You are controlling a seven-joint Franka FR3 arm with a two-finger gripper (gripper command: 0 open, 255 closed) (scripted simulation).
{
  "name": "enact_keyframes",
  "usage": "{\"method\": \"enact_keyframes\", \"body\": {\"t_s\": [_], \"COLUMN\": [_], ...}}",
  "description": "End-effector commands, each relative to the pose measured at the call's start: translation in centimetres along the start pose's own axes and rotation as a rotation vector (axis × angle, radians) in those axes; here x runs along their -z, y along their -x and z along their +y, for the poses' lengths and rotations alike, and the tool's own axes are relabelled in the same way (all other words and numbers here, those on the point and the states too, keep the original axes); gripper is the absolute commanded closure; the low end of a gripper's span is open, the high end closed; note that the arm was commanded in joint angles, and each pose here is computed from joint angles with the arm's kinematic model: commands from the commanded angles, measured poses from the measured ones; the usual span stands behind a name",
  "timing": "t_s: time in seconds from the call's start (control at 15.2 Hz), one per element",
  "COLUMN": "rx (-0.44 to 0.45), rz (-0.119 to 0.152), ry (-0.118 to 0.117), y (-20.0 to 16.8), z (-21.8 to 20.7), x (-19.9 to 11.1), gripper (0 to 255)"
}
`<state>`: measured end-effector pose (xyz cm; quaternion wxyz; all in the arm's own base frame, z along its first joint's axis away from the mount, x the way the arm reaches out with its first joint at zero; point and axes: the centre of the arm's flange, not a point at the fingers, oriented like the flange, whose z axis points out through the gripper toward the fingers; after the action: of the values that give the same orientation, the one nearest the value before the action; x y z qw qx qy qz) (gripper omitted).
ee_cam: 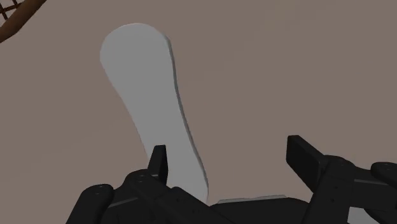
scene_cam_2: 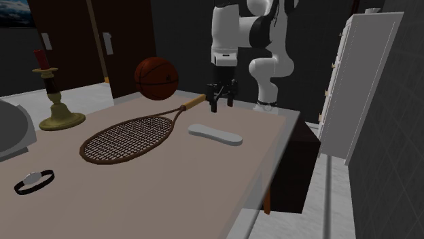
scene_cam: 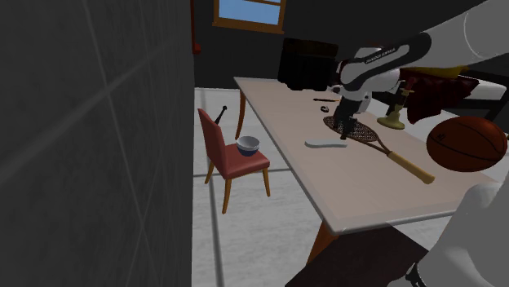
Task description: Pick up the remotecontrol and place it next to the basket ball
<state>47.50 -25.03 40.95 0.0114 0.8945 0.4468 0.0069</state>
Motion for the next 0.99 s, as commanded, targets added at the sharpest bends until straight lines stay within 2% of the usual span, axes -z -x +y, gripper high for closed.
{"method": "enact_keyframes", "body": {"t_s": [0.0,0.2,0.73,0.92], "rx": [0.079,0.185,0.186,0.186], "rz": [-0.004,-0.008,-0.009,-0.009], "ry": [-0.001,-0.006,-0.006,-0.006], "y": [-0.3,-1.1,-1.1,-1.1], "z": [2.4,5.6,5.6,5.6], "x": [-1.7,-4.0,-8.1,-8.1], "gripper": [0,0,0,0]}}
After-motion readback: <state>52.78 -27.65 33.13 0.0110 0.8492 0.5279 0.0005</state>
